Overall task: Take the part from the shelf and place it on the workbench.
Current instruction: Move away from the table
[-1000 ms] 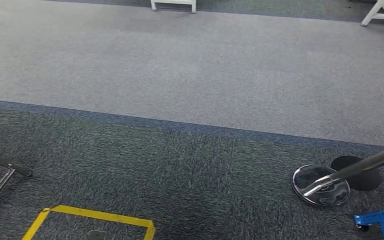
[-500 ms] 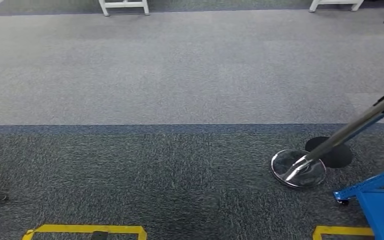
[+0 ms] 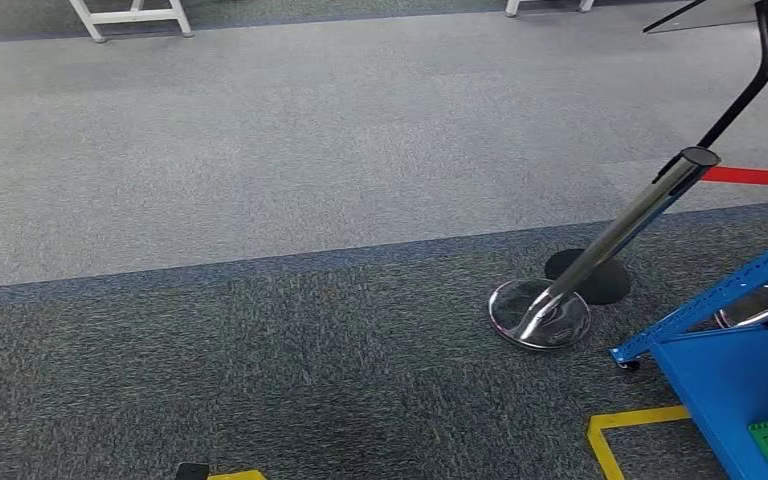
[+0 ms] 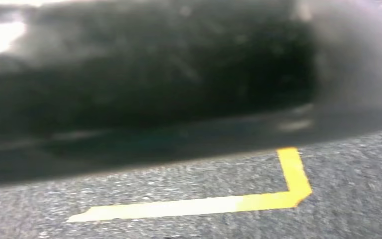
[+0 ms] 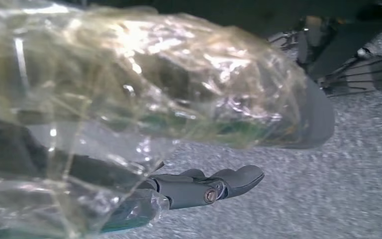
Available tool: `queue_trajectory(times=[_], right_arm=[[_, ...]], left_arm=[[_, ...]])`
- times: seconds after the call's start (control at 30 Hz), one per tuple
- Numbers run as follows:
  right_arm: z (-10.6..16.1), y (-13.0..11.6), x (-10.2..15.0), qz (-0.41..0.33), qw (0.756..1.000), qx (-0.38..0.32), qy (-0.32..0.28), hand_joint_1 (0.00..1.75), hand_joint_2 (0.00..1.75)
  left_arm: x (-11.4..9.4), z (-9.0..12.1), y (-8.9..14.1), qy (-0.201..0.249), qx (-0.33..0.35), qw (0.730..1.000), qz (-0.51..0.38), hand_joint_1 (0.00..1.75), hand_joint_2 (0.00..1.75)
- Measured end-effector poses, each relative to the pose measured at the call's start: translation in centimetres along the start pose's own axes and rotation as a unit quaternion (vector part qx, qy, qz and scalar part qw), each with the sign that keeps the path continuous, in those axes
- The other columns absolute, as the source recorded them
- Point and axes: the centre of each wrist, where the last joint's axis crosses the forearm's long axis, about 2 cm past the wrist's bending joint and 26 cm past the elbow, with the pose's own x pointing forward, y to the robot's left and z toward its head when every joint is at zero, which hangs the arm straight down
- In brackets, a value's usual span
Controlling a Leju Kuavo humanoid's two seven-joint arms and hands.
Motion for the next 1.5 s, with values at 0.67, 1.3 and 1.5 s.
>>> queue_trajectory(times=[0.67,1.3,1.5], right_arm=[[-0.03,-0.06,0.17,0.002,1.000,0.002,-0.001,0.00,0.00],[-0.06,-0.16,0.11,0.008,1.000,0.000,0.004,0.00,0.00],[-0.06,-0.17,0.11,0.008,1.000,0.000,0.004,0.00,0.00]], left_arm=[[-0.26,0.17,-0.03,0.003,-0.001,1.000,-0.001,0.00,0.00],[-0.20,0.13,-0.04,0.004,-0.002,1.000,-0.002,0.00,0.00],[0.15,-0.05,-0.08,0.000,-0.002,1.000,-0.002,0.00,0.00]])
